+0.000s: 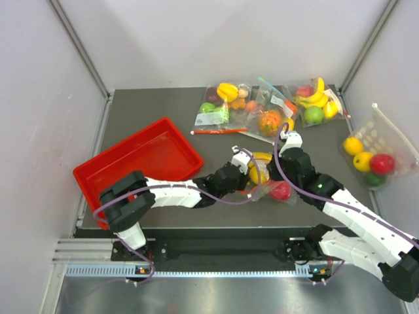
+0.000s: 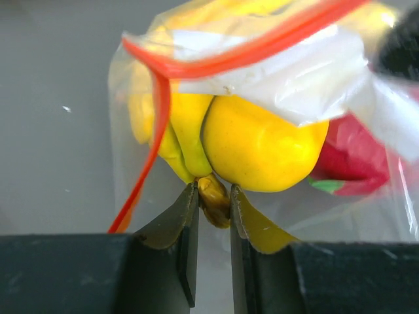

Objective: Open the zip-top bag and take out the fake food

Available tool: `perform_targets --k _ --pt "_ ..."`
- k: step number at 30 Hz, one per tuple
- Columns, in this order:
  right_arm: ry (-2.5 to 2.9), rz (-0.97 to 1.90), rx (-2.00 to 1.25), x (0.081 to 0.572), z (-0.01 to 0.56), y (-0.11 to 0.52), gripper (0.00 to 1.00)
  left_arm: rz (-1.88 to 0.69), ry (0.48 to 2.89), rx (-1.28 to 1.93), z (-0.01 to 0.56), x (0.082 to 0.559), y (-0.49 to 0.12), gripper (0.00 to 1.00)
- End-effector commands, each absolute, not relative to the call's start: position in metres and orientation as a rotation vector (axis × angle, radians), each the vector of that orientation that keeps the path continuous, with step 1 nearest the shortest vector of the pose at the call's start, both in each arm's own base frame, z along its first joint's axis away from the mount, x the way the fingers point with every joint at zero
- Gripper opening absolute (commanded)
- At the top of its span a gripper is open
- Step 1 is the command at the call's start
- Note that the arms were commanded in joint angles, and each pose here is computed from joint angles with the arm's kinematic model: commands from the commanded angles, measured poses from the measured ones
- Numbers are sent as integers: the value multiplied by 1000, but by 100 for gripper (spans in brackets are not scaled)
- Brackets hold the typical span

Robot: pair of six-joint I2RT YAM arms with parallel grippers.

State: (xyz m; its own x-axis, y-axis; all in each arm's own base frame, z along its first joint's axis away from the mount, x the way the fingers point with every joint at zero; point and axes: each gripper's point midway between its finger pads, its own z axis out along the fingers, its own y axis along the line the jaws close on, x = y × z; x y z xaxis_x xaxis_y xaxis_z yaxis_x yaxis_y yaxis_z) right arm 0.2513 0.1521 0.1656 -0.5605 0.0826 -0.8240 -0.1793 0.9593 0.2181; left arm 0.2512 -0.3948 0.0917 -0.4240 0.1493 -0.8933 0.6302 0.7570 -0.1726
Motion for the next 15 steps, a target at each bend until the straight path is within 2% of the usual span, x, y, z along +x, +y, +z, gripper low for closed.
perform_targets --k 1,2,4,9,15 --pt "2077 373 -80 256 190 154 19 -649 1934 518 116 268 -385 0" --pt "2071 392 -93 253 195 156 43 -641 1936 507 116 274 -380 0" --pt "2065 409 -105 250 199 156 68 -657 1937 500 118 278 -378 0" --pt "2068 376 -78 243 195 144 84 -681 1940 449 125 294 -360 0" --pt "2094 436 -65 242 172 155 87 -715 1945 446 128 296 -346 0"
